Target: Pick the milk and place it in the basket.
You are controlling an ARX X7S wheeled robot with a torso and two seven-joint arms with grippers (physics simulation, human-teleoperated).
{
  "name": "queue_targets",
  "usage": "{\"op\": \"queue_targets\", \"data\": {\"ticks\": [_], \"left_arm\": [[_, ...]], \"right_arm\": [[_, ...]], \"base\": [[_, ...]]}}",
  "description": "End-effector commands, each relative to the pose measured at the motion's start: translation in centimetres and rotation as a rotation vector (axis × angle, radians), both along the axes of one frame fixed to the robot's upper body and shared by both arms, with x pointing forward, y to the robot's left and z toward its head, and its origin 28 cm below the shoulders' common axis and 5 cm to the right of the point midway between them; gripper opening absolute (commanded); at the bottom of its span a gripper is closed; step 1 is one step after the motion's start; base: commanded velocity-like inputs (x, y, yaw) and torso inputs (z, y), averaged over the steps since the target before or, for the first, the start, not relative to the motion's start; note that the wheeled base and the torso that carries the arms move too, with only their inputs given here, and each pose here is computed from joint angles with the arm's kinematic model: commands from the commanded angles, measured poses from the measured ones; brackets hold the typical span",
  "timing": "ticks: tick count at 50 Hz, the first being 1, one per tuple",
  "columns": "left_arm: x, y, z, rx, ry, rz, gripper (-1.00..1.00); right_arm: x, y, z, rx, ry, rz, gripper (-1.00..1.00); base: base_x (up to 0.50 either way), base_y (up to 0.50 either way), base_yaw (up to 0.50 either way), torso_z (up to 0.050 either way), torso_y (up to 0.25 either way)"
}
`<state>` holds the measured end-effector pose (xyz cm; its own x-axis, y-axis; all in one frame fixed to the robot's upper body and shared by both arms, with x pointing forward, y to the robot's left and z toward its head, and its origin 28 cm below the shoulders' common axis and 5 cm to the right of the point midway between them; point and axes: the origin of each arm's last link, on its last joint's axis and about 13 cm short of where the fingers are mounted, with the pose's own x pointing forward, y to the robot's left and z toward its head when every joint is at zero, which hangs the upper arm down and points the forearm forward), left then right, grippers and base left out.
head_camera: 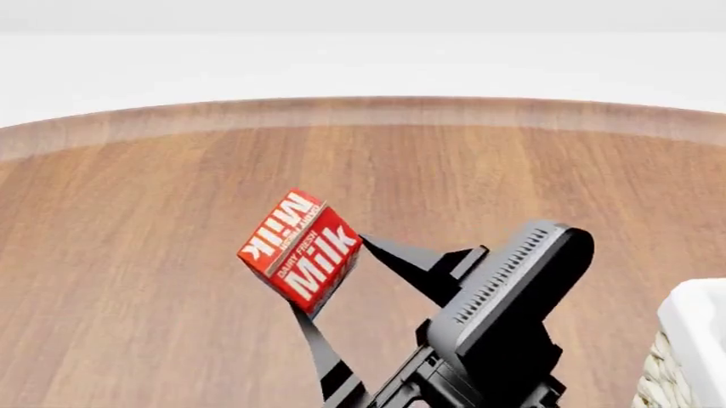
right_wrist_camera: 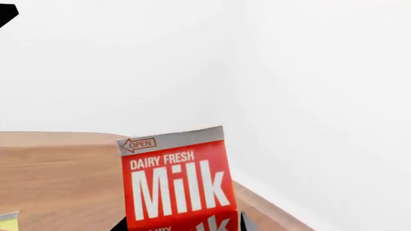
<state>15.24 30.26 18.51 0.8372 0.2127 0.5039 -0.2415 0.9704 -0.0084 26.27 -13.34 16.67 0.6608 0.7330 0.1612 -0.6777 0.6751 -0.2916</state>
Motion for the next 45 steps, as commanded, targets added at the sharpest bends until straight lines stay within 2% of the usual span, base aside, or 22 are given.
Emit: {"op": "queue_targets", "data": {"ticks": [1,9,17,27,33,45], "left_arm": [[0.0,0.5,0.0,0.001,-0.03,0.041,1.0],[0.1,0.6,0.0,0.0,-0.031,0.041,1.0],[0.1,0.5,0.0,0.001,-0.031,0.038,1.0],[0.1,0.5,0.0,0.001,-0.029,0.039,1.0],[0.1,0.5,-0.1,0.0,-0.028,0.04,1.0],[0.1,0.5,-0.1,0.0,-0.028,0.04,1.0]], "right_arm": [[-1.4,-1.5,2.6,0.098,-0.149,-0.116,-1.0],[-2.0,-2.4,2.9,0.134,-0.178,-0.196,-1.0],[-2.2,-3.5,2.8,0.163,-0.184,-0.33,-1.0],[-1.8,-3.9,2.2,0.168,-0.165,-0.377,-1.0],[-0.8,-3.4,1.1,0.133,-0.132,-0.379,-1.0],[-0.8,-3.4,1.1,0.133,-0.132,-0.379,-1.0]], "base": [[0.0,0.0,0.0,0.0,0.0],[0.0,0.0,0.0,0.0,0.001],[0.0,0.0,0.0,0.002,0.001],[0.0,0.0,0.0,0.0,0.002],[0.0,0.0,0.0,0.0,0.0],[0.0,0.0,0.0,0.0,0.002]]}}
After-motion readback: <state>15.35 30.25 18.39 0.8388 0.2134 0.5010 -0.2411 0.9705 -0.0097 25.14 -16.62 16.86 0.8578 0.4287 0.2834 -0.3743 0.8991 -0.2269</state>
